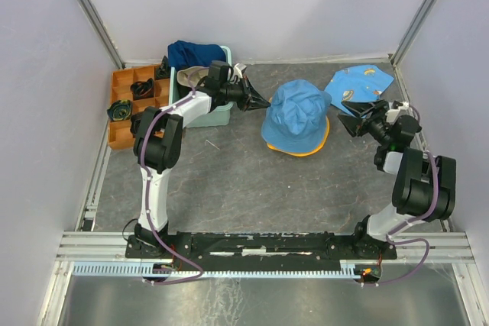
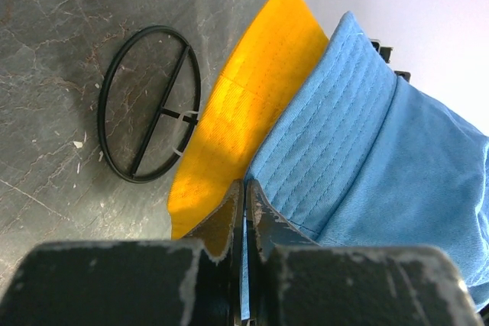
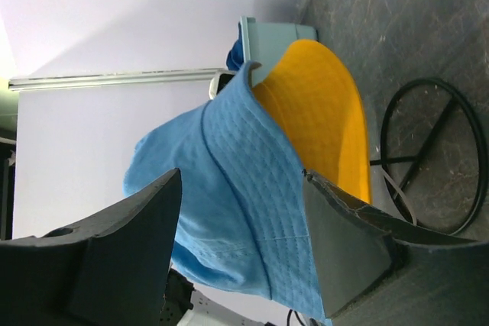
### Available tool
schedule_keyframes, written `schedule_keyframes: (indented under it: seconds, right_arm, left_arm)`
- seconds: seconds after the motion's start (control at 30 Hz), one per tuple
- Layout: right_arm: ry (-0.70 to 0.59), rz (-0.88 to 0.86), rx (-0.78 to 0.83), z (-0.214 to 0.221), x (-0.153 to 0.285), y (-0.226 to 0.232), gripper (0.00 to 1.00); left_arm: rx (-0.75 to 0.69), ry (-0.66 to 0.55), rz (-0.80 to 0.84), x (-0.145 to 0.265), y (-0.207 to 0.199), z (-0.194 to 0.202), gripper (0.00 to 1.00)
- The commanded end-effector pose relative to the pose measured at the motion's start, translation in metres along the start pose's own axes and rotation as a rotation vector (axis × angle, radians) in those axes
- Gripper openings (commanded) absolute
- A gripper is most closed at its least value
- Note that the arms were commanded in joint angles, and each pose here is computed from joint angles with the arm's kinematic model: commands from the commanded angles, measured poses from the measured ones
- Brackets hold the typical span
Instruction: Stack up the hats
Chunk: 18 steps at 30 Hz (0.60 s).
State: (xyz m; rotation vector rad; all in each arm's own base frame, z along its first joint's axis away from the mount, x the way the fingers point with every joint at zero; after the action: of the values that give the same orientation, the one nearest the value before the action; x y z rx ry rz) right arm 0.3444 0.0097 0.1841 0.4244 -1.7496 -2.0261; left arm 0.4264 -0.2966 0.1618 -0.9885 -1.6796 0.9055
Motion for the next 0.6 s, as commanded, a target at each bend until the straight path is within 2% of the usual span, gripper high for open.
schedule_keyframes:
  seconds: [0.0, 0.33, 0.57]
  right_arm:
    - [0.04, 0.02, 0.023, 0.008, -0.004, -0.01, 0.72]
    - [0.079, 0.01, 0.004, 0.022, -0.03, -0.032, 0.72]
    - [0.099, -0.036, -0.008, 0.028, -0.034, -0.025, 0.72]
  left_arm:
    - [0.042, 0.031, -0.019, -0.004, 0.004, 0.003, 0.03]
    - [0.04, 0.04, -0.022, -0.005, 0.002, 0.002, 0.03]
    - [0.04, 0.043, -0.026, -0.006, 0.001, 0.001, 0.03]
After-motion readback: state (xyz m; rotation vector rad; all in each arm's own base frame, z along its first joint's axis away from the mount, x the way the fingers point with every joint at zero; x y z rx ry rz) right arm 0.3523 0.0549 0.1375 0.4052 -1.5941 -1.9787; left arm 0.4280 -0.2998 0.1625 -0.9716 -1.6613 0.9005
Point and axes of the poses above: each gripper's point midway between its finger pads, its own x axis back along the fingers, its own y axis along the line the jaws close on, z = x × y, the point moved 5 cm from there along x, back along the fingers, and after that the axes turned 11 degrees about -x, right-handed, at the moved point
